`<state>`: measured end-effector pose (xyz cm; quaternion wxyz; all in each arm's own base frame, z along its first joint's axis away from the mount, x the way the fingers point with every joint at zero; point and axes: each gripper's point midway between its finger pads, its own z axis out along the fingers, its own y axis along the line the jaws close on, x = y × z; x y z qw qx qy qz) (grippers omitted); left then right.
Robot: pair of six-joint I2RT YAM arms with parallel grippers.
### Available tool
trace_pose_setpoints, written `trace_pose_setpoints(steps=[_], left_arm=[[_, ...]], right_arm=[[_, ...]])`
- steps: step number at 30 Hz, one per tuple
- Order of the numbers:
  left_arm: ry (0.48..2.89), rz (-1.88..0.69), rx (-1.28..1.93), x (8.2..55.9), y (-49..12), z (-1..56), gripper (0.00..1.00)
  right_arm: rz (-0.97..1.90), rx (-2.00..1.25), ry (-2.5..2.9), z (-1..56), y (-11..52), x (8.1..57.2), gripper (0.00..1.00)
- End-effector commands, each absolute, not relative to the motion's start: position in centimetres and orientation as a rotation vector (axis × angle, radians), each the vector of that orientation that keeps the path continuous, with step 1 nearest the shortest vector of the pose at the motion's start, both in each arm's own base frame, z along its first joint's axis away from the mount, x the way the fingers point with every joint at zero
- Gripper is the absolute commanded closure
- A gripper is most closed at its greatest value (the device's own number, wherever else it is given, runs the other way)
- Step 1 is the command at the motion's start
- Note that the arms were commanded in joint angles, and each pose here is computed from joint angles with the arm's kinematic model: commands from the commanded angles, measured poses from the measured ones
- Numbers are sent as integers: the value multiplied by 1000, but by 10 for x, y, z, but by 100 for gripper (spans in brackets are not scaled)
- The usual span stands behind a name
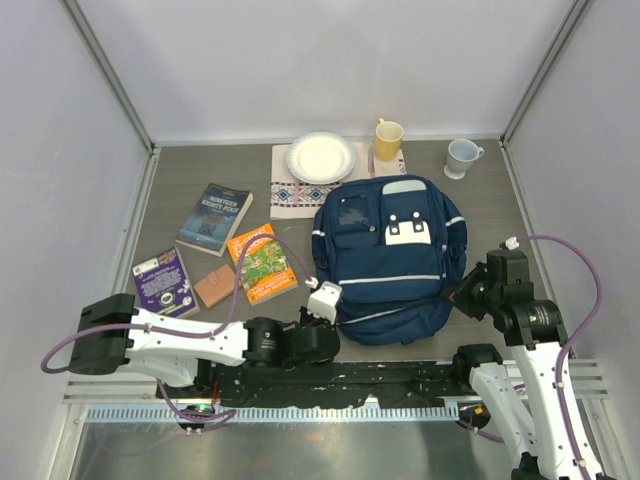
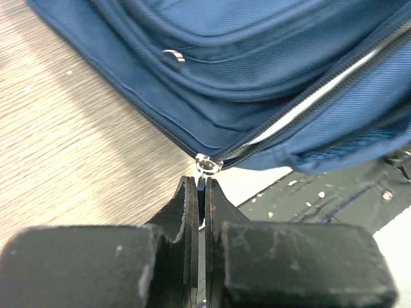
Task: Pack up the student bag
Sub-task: Unzip the student bag at the center of the board.
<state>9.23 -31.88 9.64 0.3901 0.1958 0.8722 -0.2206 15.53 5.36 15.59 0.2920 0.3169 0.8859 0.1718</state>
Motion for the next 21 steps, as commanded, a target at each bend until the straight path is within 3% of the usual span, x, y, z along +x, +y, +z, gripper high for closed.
trace_pose_setpoints(steps=[1,8,18,21], left_arm=[[2249,-115,464,113,-242,69,100],[2233,-29,566,118,-269,73,100],[2147,-697,788,62,-374,104,100],[2119,-746,863,44,-394,108,100]], right_arm=[[282,838,2109,193,16,187,99],[213,801,2118,193,8,187,99],[268,711,2196,197,22,210,99],[237,724,2191,198,18,212,98]])
